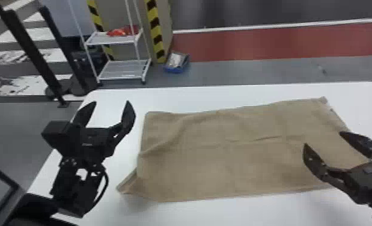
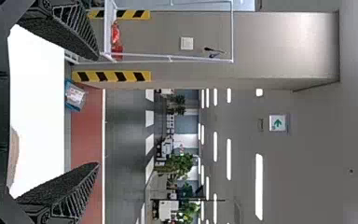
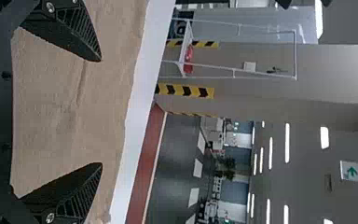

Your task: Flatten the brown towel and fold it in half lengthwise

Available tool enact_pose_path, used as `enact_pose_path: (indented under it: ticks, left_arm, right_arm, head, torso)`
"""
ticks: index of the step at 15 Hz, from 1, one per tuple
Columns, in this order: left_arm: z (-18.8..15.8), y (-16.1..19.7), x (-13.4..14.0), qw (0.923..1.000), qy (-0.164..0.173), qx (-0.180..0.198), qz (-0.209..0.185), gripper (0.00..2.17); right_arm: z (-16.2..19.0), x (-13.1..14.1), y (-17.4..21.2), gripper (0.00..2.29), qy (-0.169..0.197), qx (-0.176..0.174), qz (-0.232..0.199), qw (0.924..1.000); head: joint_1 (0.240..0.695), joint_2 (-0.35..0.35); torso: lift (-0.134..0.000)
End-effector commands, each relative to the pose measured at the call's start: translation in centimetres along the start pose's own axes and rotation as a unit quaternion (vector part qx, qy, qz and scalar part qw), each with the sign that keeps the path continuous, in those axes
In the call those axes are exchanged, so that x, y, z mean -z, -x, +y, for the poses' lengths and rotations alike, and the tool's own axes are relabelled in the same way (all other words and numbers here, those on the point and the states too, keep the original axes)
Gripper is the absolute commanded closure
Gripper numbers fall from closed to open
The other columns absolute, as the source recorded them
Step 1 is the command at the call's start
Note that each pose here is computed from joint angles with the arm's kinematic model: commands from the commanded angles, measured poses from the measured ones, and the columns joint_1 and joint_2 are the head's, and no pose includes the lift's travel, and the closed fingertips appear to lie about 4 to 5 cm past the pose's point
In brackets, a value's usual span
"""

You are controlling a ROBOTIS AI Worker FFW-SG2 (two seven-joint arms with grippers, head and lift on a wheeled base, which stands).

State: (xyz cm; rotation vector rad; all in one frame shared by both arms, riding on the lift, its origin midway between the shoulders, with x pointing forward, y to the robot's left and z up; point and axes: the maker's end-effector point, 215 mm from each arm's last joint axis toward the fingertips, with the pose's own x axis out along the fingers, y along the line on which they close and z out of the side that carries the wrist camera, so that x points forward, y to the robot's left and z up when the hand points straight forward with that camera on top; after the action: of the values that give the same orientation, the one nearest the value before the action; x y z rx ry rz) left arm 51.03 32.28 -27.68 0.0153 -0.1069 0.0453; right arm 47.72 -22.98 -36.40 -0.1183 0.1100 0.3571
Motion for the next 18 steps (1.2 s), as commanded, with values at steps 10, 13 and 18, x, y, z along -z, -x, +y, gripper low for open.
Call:
enact_pose_path:
  ticks: [10, 13, 18]
  left_arm:
    - [4.0, 5.5, 1.7, 0.9986, 0.000, -0.043, 0.032, 0.09]
    - [5.4, 6.9, 2.9, 0.9975, -0.005, -0.055, 0.045, 0.09]
    - [8.4, 10.2, 2.3, 0.9964, -0.009, -0.080, 0.027, 0.09]
  right_arm:
    - [-2.9, -0.1, 4.5, 0.15, -0.043, 0.013, -0.031, 0.9985]
    - [-2.5, 0.6, 4.7, 0.15, -0.046, 0.011, -0.025, 0.9986]
    - [-3.1, 0.7, 5.2, 0.18, -0.043, 0.016, -0.026, 0.9986]
  head:
    - [0.695, 0.066]
    - [0.695, 0.112]
    - [0.695, 0.143]
  torso:
    - [-0.128]
    - [-0.128]
    - [-0.128]
